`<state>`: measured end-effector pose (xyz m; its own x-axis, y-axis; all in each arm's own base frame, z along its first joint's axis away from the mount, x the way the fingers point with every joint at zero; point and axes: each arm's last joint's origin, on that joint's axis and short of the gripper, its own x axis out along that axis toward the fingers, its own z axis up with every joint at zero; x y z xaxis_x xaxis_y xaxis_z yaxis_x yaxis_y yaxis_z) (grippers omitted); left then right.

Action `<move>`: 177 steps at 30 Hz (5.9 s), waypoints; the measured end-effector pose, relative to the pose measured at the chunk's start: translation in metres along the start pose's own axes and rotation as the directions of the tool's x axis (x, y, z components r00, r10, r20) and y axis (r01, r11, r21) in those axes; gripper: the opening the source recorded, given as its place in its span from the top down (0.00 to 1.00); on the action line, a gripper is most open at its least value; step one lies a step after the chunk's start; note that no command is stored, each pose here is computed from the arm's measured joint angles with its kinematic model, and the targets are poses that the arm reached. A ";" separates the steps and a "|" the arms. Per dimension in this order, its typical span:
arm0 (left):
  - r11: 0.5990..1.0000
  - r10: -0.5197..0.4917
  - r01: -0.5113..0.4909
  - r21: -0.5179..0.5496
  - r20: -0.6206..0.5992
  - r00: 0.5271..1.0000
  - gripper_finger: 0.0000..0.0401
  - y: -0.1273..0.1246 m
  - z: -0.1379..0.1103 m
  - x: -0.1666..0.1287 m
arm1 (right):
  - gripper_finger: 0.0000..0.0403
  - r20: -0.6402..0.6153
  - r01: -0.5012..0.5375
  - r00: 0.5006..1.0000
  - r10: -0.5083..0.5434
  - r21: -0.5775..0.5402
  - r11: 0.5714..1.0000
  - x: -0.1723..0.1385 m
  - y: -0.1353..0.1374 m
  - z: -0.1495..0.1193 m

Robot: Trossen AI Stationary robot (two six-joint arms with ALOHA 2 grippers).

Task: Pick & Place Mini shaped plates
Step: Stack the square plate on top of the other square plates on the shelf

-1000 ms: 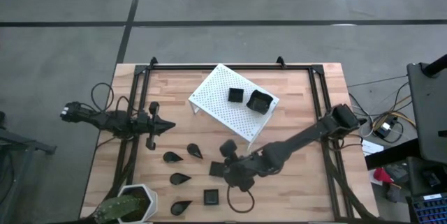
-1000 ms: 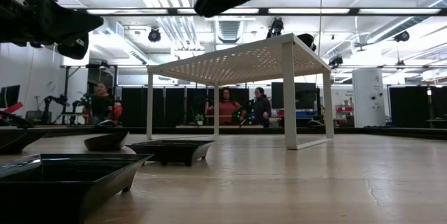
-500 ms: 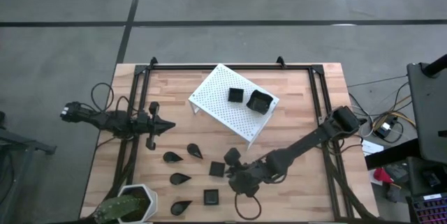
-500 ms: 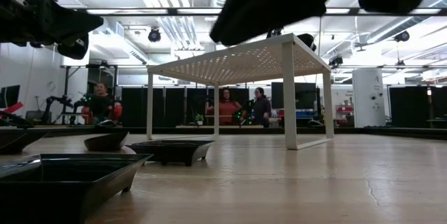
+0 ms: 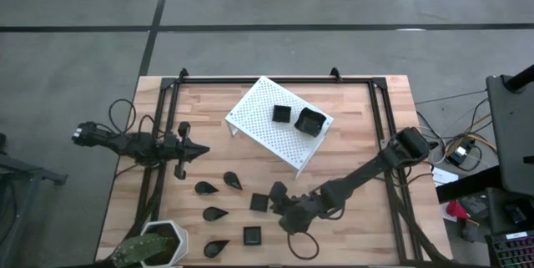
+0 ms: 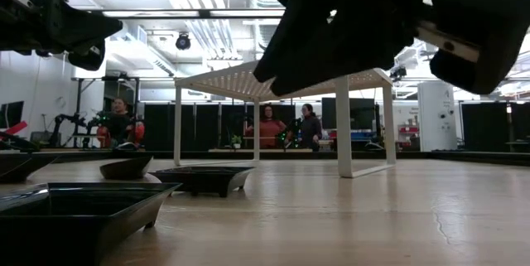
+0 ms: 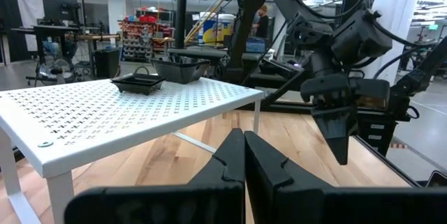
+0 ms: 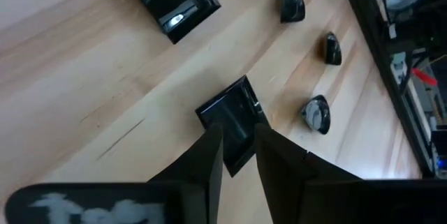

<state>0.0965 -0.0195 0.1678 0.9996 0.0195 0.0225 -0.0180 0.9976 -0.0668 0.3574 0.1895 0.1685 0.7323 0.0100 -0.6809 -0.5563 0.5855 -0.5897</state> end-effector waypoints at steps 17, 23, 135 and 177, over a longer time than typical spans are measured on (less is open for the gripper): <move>1.000 0.000 0.000 0.000 -0.001 1.000 1.00 0.000 0.000 0.000 | 0.84 -0.160 0.111 0.980 -0.121 -0.071 0.991 0.044 0.012 -0.001; 1.000 0.000 0.000 0.000 -0.001 1.000 1.00 0.000 0.000 0.000 | 0.83 -0.138 0.064 0.988 -0.070 -0.050 0.997 0.044 0.015 0.000; 1.000 0.000 0.000 0.001 -0.001 1.000 1.00 0.000 0.000 0.000 | 0.79 -0.241 0.064 0.969 -0.060 0.009 0.998 0.052 0.011 0.010; 1.000 0.000 0.000 0.001 -0.001 1.000 1.00 0.000 0.000 0.000 | 0.85 -0.202 0.057 0.978 -0.058 -0.012 0.998 0.064 0.006 -0.010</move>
<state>0.0966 -0.0195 0.1678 0.9996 0.0196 0.0216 -0.0182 0.9976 -0.0661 0.3972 0.1857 0.1169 0.6687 -0.1880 -0.7193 -0.5185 0.5755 -0.6324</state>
